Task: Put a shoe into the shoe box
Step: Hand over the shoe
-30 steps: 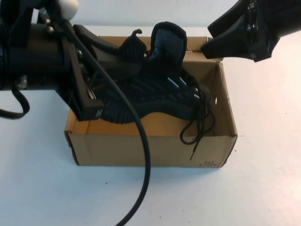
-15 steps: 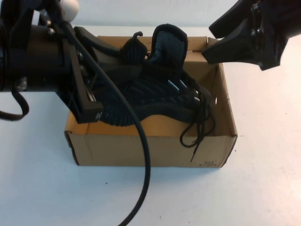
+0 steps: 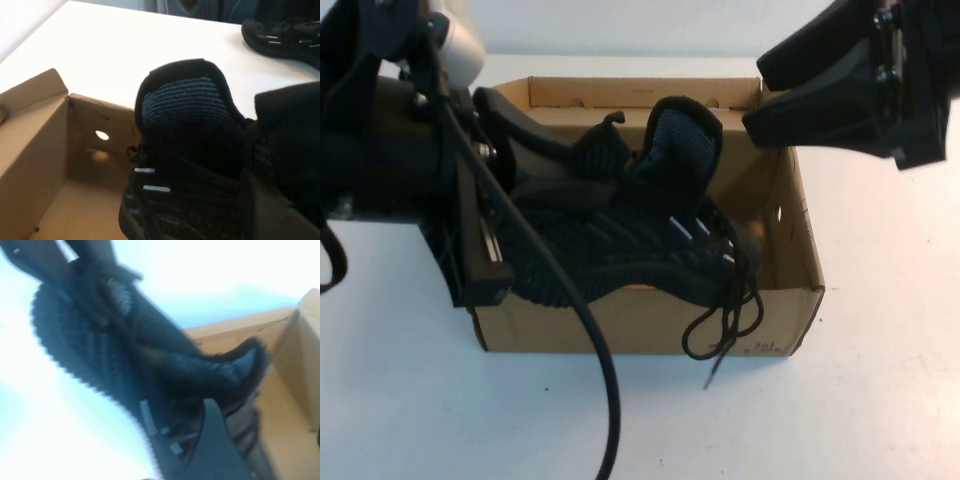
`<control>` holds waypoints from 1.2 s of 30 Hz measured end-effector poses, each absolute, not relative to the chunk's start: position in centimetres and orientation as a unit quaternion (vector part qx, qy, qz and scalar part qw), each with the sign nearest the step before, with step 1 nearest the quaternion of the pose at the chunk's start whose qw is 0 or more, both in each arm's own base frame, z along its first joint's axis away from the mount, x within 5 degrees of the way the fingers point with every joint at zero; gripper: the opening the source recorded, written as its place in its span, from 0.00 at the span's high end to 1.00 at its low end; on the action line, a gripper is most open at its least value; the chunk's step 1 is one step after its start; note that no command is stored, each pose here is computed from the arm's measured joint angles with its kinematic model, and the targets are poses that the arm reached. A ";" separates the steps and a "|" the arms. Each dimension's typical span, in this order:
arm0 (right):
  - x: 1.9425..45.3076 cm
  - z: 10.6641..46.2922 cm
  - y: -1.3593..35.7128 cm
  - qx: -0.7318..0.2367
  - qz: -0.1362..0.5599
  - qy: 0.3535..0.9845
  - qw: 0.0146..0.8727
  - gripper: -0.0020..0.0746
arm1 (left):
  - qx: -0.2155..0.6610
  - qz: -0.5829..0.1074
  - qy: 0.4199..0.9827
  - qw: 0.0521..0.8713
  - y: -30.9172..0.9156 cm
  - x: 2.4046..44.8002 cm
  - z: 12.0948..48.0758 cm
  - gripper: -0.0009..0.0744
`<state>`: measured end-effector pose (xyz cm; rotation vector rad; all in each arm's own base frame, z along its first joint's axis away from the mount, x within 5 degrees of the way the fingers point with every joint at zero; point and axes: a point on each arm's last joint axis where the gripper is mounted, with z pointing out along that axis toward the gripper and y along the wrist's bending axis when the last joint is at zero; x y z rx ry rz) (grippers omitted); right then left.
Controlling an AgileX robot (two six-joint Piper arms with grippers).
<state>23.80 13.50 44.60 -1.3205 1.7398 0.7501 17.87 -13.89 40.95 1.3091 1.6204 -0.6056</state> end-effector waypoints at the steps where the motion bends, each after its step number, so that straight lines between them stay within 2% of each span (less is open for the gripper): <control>1: 23.4 44.5 13.4 -0.518 0.304 0.692 0.401 0.47 | 0.536 -0.244 0.659 0.468 -13.8 17.8 41.1 0.90; 6: 22.0 44.3 13.5 -0.480 0.353 0.703 0.389 0.47 | 0.544 -0.243 0.650 0.472 -13.7 17.3 41.8 0.90; 13: 22.5 42.9 12.7 -0.494 0.289 0.734 0.365 0.50 | 0.550 -0.245 0.649 0.465 -13.7 17.1 41.8 0.90; 19: 22.5 42.1 13.4 -0.506 0.302 0.726 0.354 0.62 | 0.563 -0.256 0.644 0.451 -13.7 16.7 42.0 0.90; 28: 19.8 41.0 14.6 -0.538 0.322 0.705 0.332 0.63 | 0.567 -0.259 0.637 0.454 -13.6 16.1 42.6 0.90; 32: 18.9 41.6 14.4 -0.550 0.315 0.691 0.348 0.57 | 0.568 -0.262 0.638 0.449 -13.6 16.1 42.6 0.90; 36: 18.6 41.9 14.3 -0.550 0.314 0.689 0.352 0.42 | 0.566 -0.267 0.642 0.443 -13.6 16.0 42.5 0.90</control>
